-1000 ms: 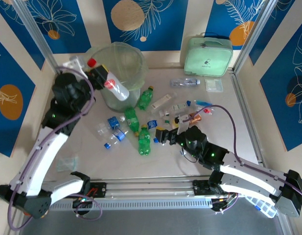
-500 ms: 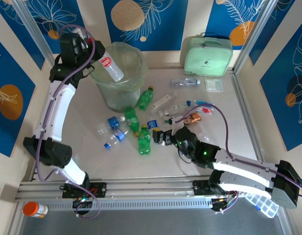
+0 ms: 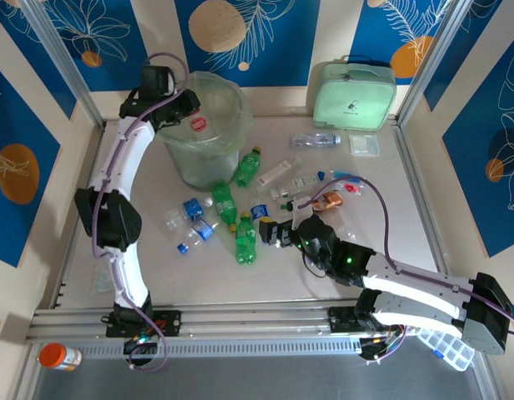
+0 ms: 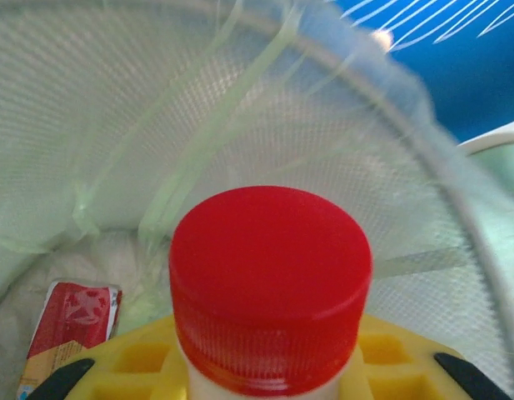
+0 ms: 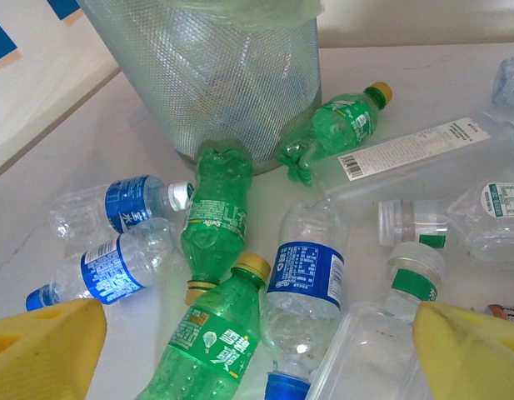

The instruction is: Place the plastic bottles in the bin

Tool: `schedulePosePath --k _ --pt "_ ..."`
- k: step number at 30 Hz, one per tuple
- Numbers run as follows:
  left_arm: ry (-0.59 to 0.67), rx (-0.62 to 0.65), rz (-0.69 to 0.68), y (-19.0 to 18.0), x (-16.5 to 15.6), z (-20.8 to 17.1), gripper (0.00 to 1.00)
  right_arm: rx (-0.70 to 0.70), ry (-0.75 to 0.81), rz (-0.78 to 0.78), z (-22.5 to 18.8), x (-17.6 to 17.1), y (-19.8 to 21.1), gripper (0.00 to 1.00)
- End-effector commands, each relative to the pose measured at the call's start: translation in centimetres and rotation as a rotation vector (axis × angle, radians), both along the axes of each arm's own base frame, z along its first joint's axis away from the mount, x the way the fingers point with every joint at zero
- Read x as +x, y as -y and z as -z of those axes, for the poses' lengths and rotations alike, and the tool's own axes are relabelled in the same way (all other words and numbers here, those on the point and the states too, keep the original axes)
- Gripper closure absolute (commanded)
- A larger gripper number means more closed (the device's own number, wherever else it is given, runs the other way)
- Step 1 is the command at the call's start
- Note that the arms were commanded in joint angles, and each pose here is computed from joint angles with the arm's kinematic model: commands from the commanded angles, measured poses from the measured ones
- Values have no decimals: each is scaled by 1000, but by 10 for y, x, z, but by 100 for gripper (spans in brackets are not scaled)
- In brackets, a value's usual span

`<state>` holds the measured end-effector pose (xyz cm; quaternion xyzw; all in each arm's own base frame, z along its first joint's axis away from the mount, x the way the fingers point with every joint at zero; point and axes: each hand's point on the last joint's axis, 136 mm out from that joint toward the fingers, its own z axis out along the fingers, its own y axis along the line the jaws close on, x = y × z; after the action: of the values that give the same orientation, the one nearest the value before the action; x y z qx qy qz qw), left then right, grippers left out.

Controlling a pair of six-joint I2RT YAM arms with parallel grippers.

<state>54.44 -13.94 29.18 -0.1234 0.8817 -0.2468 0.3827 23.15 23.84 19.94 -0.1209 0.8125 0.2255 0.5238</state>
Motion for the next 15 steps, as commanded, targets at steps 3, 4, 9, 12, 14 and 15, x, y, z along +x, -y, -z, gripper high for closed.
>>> schedulePosePath --k 3,4,9,12,14,15 --pt "-49 68 88 27 -2 26 70 44 19 28 -19 4 0 5" --pt "-62 72 92 28 0 34 68 45 19 31 -19 4 0 5" --pt "-107 103 114 33 4 56 53 43 15 30 -18 5 0 5" --pt "-114 106 147 42 4 64 40 43 14 24 -18 4 -1 5" --pt "-116 103 164 47 3 66 32 42 15 27 -18 5 0 5" --pt "-115 106 164 48 3 65 28 42 17 29 -19 5 0 5"
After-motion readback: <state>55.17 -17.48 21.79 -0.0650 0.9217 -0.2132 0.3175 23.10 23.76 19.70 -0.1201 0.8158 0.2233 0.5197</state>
